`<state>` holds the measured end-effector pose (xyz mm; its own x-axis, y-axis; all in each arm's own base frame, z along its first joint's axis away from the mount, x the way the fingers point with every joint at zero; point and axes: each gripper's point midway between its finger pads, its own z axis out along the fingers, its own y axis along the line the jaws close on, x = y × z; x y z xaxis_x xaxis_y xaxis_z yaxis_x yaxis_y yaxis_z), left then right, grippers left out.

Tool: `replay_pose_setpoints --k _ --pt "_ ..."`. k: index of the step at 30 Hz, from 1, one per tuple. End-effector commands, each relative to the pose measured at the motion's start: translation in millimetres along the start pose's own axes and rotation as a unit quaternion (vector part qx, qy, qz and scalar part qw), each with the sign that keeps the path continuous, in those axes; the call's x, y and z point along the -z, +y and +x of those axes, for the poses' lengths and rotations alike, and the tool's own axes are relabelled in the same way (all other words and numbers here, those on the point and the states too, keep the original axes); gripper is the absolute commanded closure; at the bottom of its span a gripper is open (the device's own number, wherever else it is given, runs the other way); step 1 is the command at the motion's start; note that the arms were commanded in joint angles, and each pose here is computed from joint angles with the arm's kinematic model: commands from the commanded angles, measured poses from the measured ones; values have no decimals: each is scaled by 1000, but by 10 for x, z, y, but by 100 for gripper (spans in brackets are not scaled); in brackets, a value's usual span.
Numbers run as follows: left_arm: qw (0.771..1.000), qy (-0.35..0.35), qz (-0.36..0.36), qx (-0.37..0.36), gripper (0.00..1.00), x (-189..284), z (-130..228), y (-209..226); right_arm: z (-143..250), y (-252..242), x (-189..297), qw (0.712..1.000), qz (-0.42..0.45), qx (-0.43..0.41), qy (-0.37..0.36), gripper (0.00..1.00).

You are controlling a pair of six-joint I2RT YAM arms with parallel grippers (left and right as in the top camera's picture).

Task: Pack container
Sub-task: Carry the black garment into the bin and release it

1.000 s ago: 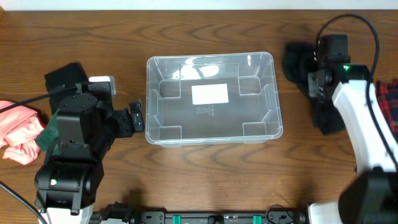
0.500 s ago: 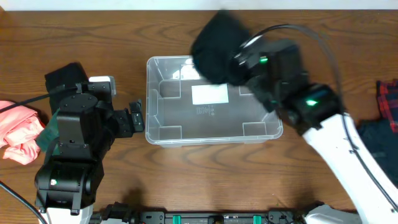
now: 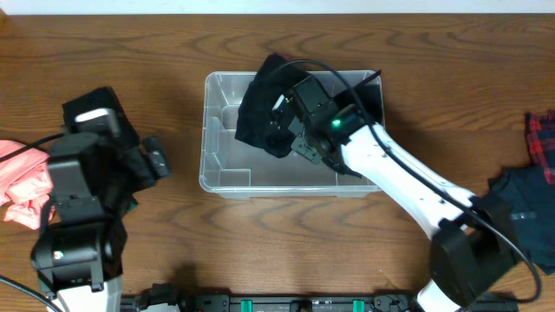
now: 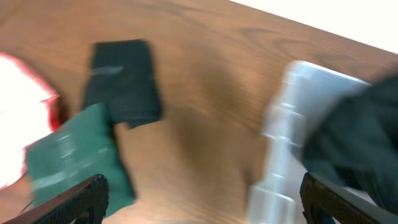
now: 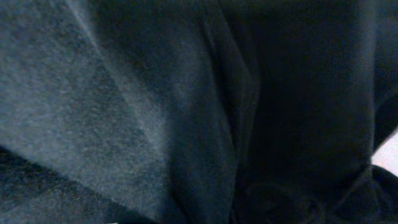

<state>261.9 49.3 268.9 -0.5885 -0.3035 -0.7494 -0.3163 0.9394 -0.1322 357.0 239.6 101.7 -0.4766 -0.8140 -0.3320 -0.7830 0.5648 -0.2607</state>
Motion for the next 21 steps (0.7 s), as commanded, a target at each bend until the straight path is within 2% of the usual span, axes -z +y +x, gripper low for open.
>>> replay_pose_setpoints --k 1,5,11,13,15,16,17,18,21 --pt "997 2 -51 57 2 -33 -57 309 -37 162 -116 1000 -23 13 1 99" --pt "994 22 -78 78 2 -94 5 491 -81 268 -135 999 -28 25 -2 99" --pt "993 36 -82 80 2 -150 45 513 -64 522 -102 995 -62 78 3 98" --pt "993 36 -82 80 2 -151 44 513 -61 492 -106 996 -54 71 5 74" --pt "993 36 -82 80 2 -151 43 513 -86 349 -92 999 -14 36 6 61" --pt "993 36 -82 80 2 -151 43 513 -99 229 -53 1000 17 13 5 41" --pt "993 36 -82 80 2 -151 43 513 -109 146 -7 999 38 -1 3 27" --pt "993 36 -82 80 2 -150 44 513 -131 33 84 998 66 -19 -4 1" --pt "993 36 -82 80 2 -151 43 513 -187 -301 470 987 138 -73 -38 1"
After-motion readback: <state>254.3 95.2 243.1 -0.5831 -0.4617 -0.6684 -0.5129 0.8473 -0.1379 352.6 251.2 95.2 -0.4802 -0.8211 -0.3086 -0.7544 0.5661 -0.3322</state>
